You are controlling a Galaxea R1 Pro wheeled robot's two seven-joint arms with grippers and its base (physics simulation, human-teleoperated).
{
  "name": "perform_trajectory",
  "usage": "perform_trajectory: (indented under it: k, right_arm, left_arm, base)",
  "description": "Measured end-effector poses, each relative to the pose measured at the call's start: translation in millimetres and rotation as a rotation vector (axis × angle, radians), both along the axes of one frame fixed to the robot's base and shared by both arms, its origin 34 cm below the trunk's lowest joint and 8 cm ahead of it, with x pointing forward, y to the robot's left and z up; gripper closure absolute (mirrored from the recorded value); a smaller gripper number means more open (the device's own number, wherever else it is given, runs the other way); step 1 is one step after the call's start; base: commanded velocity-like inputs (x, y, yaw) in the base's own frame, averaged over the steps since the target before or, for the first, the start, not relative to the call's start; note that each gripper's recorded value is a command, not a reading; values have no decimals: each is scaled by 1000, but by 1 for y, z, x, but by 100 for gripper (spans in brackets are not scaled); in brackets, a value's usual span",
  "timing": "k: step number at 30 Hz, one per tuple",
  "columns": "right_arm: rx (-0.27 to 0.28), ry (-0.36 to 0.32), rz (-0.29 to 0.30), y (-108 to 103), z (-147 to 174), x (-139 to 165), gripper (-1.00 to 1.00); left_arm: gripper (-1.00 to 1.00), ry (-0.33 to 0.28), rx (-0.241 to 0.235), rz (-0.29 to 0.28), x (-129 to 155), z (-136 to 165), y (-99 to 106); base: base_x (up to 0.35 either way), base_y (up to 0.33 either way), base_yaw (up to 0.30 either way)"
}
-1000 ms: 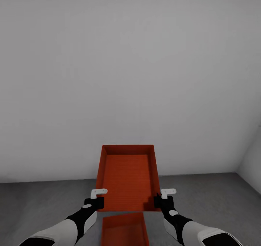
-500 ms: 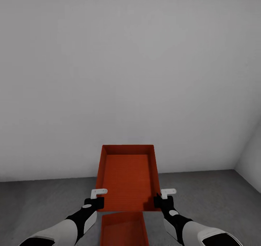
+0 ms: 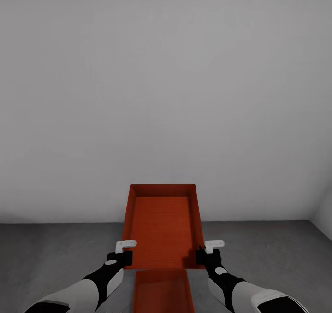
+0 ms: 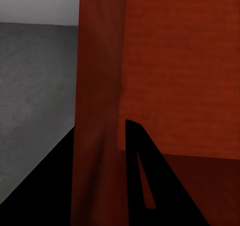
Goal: Move the two storage containers from the living room to the garage. In the garage, place one container on the floor and stack the other container on top of it (either order is fine).
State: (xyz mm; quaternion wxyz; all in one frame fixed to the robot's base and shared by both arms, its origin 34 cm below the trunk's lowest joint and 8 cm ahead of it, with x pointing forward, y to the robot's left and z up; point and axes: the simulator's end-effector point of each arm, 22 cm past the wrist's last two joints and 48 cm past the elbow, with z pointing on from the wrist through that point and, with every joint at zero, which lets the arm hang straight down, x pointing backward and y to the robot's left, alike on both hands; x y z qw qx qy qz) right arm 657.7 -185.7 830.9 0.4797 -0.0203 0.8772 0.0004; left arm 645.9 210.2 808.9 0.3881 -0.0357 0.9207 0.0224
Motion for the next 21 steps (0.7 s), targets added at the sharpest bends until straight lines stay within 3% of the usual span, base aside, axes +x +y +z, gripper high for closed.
perform_trajectory:
  k: [7, 21]
  right_arm:
    - [0, 1, 0, 0, -1, 0, 100]
    - [-1, 20, 0, 0, -10, -3, 100]
  left_arm:
    - [100, 1, 0, 0, 0, -1, 0]
    - [100, 20, 0, 1, -4, -10, 0]
  base:
    - [0, 0, 41]
    - [0, 0, 130]
